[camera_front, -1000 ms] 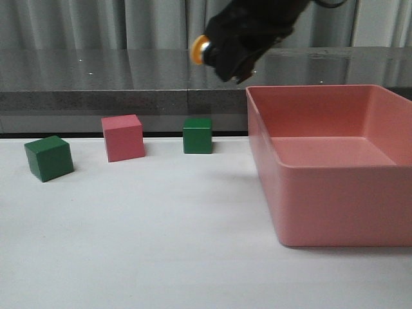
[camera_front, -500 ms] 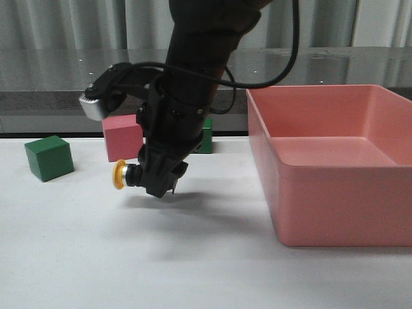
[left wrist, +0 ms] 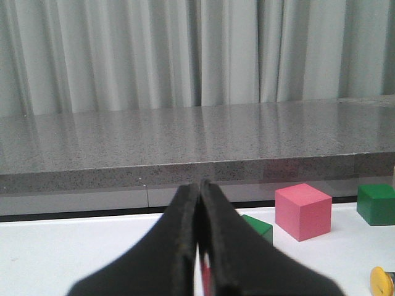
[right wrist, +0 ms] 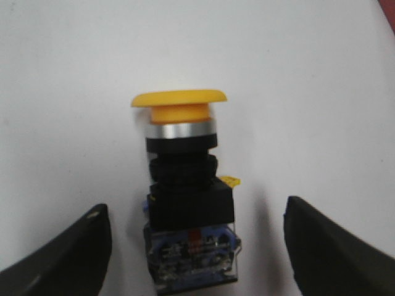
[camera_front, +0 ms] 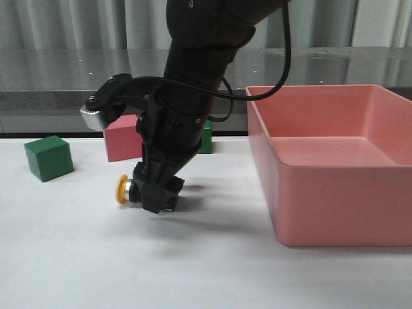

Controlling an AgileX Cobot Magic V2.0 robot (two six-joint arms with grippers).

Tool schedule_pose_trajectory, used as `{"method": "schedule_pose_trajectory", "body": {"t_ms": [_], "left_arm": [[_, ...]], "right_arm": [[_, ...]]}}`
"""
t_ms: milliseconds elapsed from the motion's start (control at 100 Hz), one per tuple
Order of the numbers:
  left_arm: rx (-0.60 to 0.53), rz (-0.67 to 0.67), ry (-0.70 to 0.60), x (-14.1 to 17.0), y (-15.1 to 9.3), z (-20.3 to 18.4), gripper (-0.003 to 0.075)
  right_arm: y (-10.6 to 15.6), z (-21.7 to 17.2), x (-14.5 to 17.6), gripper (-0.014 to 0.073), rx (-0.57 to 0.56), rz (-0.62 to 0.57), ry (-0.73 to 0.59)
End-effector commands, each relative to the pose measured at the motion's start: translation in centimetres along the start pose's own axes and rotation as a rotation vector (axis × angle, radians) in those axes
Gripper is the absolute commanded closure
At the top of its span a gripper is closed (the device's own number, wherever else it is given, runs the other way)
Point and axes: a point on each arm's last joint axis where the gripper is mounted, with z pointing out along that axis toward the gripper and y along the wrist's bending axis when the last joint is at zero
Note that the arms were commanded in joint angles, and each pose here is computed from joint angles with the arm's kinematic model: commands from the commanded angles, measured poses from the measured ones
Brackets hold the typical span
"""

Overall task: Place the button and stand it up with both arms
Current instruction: 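Lift the button out of the bin and lower it onto the table, then open the right gripper and raise it away from the button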

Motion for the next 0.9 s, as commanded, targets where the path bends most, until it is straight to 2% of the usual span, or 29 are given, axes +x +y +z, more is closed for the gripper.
{"method": "schedule_pose_trajectory", "body": {"t_ms": [0, 150, 220, 310, 510, 730, 890], "left_arm": [[-0.005, -0.017, -0.062, 0.7, -0.1, -0.2, 0.0740], [-0.005, -0.017, -0.062, 0.7, -0.1, -0.2, 0.0740], [-0.005, -0.017, -0.062, 0.7, -0.1, -0.2, 0.0740], [-0.005, -0.017, -0.062, 0.7, -0.1, -0.2, 0.0740], [-0.005, -0.017, -0.062, 0.7, -0.1, -0.2, 0.0740], [-0.005, -0.017, -0.062, 0.7, -0.1, -0.2, 0.0740], [-0.005, -0.017, -0.062, 0.7, -0.1, -0.2, 0.0740]], "right_arm": [[-1.5, -4.8, -2.0, 0.0003, 0.089, -0.010, -0.114], [-2.7, -10.3, -2.9, 0.0020, 0.148, 0.058, -0.190], [-3.7, -13.5, -2.9, 0.0081, 0.192, 0.138, -0.245], [-5.4, -17.7, -1.7, 0.0229, 0.256, 0.264, -0.306], [-7.9, -24.5, 2.5, 0.0670, 0.346, 0.474, -0.327], [-9.4, -28.9, 8.3, 0.0656, 0.452, 0.676, -0.303], [-8.1, -31.3, 13.5, 0.0656, 0.580, 0.813, -0.334]]}}
